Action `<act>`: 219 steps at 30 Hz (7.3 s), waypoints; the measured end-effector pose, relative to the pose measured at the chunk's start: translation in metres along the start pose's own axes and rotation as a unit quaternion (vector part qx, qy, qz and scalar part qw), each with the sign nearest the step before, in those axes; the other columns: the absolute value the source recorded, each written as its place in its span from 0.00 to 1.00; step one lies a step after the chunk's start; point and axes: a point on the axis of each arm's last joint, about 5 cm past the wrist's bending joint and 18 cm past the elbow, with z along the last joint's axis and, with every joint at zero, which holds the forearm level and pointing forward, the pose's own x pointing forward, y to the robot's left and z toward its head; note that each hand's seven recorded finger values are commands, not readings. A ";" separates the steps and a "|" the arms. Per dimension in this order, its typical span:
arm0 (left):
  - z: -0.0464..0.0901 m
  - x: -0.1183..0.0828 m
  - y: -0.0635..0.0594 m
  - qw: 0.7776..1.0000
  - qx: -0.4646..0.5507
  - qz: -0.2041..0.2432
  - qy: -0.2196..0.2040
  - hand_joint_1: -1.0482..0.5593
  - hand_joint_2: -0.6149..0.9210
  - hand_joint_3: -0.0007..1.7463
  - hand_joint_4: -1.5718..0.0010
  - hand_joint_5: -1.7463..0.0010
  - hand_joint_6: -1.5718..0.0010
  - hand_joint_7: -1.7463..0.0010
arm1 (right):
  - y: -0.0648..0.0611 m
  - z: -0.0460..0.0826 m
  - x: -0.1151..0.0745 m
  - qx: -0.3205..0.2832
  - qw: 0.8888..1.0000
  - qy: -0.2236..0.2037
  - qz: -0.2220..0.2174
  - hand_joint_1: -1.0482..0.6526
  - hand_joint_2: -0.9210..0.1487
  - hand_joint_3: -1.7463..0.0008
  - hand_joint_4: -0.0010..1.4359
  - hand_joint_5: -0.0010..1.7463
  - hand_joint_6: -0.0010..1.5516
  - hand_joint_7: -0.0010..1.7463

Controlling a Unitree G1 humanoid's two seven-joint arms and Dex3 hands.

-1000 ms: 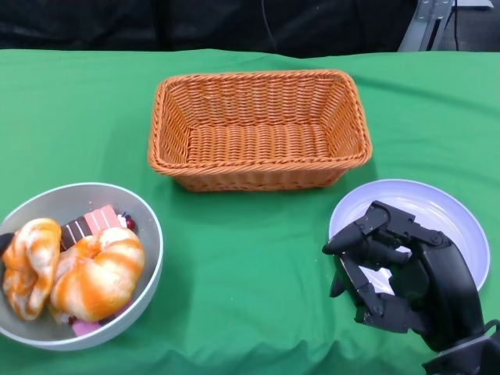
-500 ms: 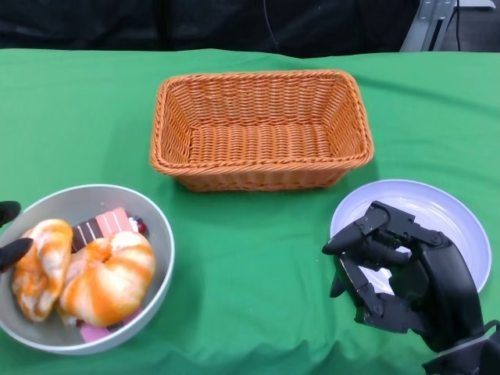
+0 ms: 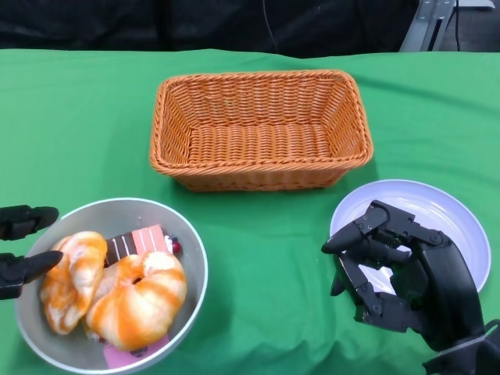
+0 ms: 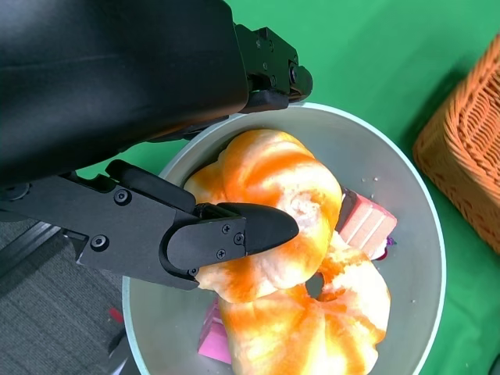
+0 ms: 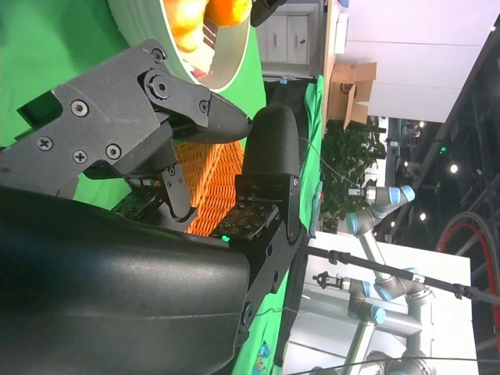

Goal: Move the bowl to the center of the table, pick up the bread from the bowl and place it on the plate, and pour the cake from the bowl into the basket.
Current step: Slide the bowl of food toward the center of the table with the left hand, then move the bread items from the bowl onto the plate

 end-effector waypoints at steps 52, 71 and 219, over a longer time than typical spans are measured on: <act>0.023 0.046 -0.033 0.995 -0.099 -0.024 0.013 0.37 1.00 0.32 0.83 1.00 0.90 1.00 | 0.019 0.002 -0.001 0.004 1.000 -0.015 0.001 0.53 0.36 0.42 0.53 0.89 0.47 0.70; 0.028 0.051 -0.046 0.991 -0.134 -0.026 -0.010 0.36 1.00 0.33 0.77 0.97 0.88 0.99 | 0.018 0.002 -0.002 -0.001 1.000 -0.014 -0.003 0.52 0.33 0.47 0.54 0.87 0.47 0.70; 0.024 0.082 -0.076 0.856 -0.167 0.115 -0.476 0.61 0.80 0.59 0.51 0.08 0.50 0.23 | -0.007 0.025 -0.006 -0.062 0.996 -0.072 0.000 0.40 0.00 0.95 0.42 0.64 0.45 0.33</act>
